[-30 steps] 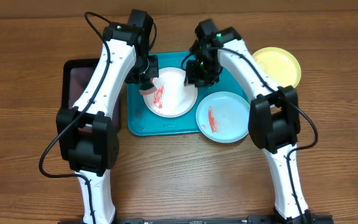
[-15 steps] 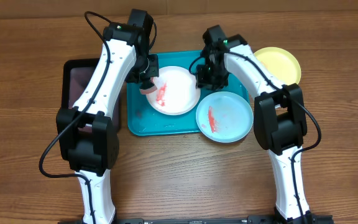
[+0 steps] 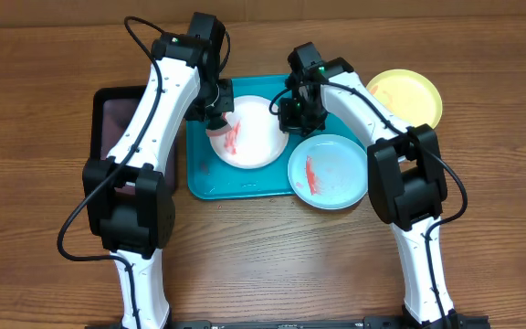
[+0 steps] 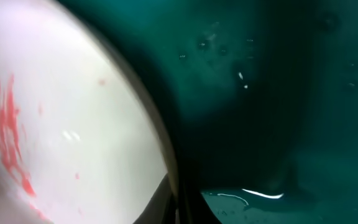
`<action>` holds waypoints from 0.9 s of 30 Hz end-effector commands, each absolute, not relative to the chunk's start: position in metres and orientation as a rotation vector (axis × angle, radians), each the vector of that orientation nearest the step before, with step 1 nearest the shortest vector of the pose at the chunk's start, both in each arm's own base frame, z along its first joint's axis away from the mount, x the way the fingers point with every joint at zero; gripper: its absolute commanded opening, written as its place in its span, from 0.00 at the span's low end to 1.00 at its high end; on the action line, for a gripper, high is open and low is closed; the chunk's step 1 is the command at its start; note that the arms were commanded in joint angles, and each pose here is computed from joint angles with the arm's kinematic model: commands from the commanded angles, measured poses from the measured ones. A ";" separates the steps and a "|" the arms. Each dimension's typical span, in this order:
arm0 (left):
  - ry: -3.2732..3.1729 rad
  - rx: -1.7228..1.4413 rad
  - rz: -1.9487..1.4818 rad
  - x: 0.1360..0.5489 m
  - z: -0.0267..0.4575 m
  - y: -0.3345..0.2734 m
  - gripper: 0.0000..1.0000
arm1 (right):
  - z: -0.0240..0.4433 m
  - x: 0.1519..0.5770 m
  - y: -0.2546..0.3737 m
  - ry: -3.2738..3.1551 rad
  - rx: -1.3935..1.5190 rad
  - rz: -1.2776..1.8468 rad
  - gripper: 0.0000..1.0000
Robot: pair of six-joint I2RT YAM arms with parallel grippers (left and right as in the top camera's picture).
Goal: Clean dirty plates on tray and stack at the side
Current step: 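Scrub the white plate with the sponge in the left gripper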
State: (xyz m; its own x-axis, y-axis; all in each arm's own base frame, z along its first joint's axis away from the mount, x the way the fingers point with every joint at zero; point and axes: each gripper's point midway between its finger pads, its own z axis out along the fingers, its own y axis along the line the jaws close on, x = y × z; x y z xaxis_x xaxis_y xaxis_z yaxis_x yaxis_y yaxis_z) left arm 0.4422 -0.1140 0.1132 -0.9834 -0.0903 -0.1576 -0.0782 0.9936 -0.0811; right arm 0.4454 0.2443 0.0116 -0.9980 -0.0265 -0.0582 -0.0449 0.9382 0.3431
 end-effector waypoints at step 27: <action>2.989 0.659 -0.734 0.369 0.020 -0.174 0.04 | 0.012 0.439 0.260 3.033 -0.050 0.551 0.04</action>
State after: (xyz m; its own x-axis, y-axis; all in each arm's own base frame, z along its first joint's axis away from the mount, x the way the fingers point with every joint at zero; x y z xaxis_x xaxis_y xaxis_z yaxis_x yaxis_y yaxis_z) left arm 0.3973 -0.1310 0.0161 -0.9591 0.2704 -0.0838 0.2818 0.9402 -0.1915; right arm 0.4389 0.2615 0.0103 -0.9979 -0.0300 -0.0570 -0.0484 0.9332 0.3560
